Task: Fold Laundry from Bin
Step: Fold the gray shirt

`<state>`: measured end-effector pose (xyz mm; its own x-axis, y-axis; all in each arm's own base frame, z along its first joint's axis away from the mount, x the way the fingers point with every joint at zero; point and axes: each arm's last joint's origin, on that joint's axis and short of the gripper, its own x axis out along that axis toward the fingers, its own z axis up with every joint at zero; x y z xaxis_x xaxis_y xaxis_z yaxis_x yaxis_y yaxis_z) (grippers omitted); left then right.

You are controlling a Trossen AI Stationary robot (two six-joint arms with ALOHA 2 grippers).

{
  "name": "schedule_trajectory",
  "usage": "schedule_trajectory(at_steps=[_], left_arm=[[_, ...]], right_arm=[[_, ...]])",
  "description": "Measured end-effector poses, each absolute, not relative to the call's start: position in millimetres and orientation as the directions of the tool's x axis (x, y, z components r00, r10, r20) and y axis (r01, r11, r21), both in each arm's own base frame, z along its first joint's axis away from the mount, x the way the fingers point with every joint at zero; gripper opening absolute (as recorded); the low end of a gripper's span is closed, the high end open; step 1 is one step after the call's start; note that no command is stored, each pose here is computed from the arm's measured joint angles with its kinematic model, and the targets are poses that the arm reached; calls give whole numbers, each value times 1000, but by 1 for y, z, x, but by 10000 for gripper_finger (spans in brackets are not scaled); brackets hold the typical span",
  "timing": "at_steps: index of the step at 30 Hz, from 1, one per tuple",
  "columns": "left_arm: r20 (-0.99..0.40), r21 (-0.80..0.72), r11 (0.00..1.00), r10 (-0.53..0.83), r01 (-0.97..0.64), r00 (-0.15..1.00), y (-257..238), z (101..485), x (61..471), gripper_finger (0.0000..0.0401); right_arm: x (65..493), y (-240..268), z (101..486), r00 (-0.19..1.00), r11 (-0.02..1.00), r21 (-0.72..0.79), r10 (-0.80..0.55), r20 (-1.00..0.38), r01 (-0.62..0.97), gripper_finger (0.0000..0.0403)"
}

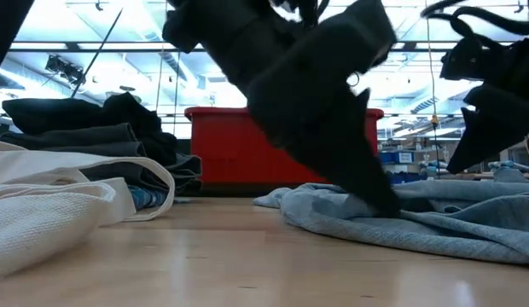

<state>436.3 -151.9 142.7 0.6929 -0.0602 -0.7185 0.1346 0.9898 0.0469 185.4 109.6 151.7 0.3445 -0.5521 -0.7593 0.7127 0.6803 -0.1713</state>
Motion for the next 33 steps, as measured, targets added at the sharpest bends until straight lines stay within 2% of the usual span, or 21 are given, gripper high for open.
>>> schedule_trajectory(at_steps=[4, 7, 9, 13, 14, 19, 23, 27, 30, 33], left_arm=[[-734, 95, 990, -3, 107, 679, -146, 136, 438, 195], [-757, 170, 980, 61, 105, 650, -140, 133, 436, 172], [-770, 225, 966, 96, 129, 630, -138, 136, 432, 135], [-783, 312, 935, 152, 170, 603, -131, 148, 426, 27], [-786, 328, 929, 169, 170, 594, -128, 154, 423, 15], [-772, 365, 922, 223, 128, 595, -116, 196, 408, 5], [-751, 361, 921, 196, 145, 630, -122, 232, 391, 4], [-765, 341, 911, 127, 231, 632, -135, 249, 374, 5], [-803, 301, 906, 73, 297, 591, -144, 253, 362, 6], [-879, 276, 905, 101, 324, 467, -147, 247, 345, 8]], right_arm=[[185, 114, 151, 369, 693, -154, -543, -755, 705, 237], [185, 117, 151, 384, 701, -137, -531, -755, 700, 237], [185, 118, 151, 394, 704, -130, -529, -751, 698, 237], [185, 121, 152, 424, 710, -117, -535, -731, 695, 237], [185, 121, 152, 426, 711, -117, -535, -730, 693, 237], [182, 125, 152, 434, 725, -121, -527, -731, 678, 237], [178, 130, 152, 458, 731, -100, -521, -721, 675, 237], [175, 135, 153, 488, 741, -83, -517, -704, 666, 237], [172, 141, 153, 519, 765, -76, -503, -691, 640, 237], [170, 149, 154, 560, 814, -85, -467, -684, 574, 237]])
